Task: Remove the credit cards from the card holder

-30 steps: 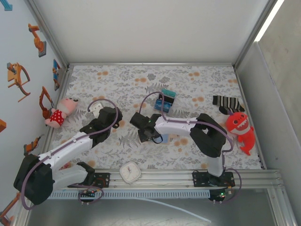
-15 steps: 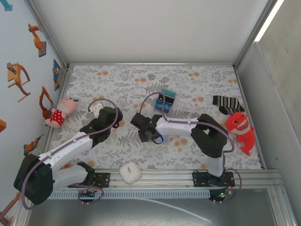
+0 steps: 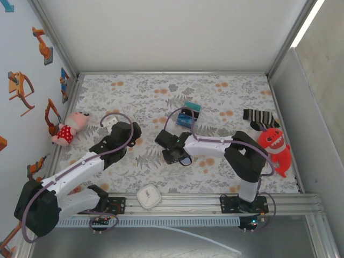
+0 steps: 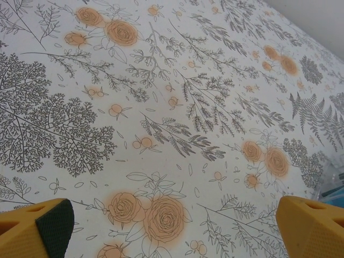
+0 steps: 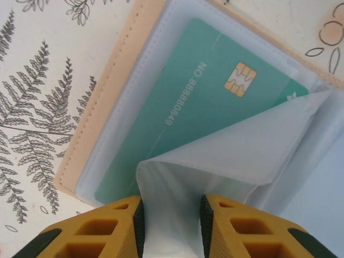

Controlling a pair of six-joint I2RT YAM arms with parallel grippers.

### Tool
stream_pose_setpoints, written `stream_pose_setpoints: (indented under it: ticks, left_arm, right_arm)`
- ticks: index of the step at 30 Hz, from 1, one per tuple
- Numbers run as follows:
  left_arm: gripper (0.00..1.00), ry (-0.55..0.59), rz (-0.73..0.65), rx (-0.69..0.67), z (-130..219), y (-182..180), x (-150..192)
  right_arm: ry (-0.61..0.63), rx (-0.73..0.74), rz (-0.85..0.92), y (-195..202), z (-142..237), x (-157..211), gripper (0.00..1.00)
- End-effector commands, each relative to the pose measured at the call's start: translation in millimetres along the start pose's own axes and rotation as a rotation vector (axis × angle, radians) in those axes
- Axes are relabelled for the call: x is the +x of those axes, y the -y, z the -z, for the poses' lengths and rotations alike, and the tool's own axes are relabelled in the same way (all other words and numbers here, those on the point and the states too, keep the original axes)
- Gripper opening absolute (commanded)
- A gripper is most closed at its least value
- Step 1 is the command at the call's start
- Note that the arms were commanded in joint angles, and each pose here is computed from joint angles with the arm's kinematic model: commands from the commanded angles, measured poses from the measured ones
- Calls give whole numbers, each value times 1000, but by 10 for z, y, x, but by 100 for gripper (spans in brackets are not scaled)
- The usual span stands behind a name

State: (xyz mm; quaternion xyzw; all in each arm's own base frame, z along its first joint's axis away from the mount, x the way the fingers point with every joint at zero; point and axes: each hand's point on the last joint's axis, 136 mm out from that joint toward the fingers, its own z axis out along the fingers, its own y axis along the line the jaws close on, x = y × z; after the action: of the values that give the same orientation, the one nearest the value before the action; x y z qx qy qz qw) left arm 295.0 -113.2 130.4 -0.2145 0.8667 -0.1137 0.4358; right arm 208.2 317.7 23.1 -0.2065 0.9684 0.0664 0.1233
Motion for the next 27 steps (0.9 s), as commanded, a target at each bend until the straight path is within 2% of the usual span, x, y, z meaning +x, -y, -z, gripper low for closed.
stream_pose_setpoints:
  ticks: [1, 21, 27]
  left_arm:
    - [97, 24, -7, 38, 71, 131, -145]
    - [97, 19, -69, 50, 85, 249, -160]
    - [97, 25, -125, 56, 103, 338, -177]
  right_arm:
    - [-10, 106, 27, 215, 128, 42, 34]
    - [66, 214, -64, 563, 329, -19, 36]
    - [69, 233, -107, 718, 350, 13, 36]
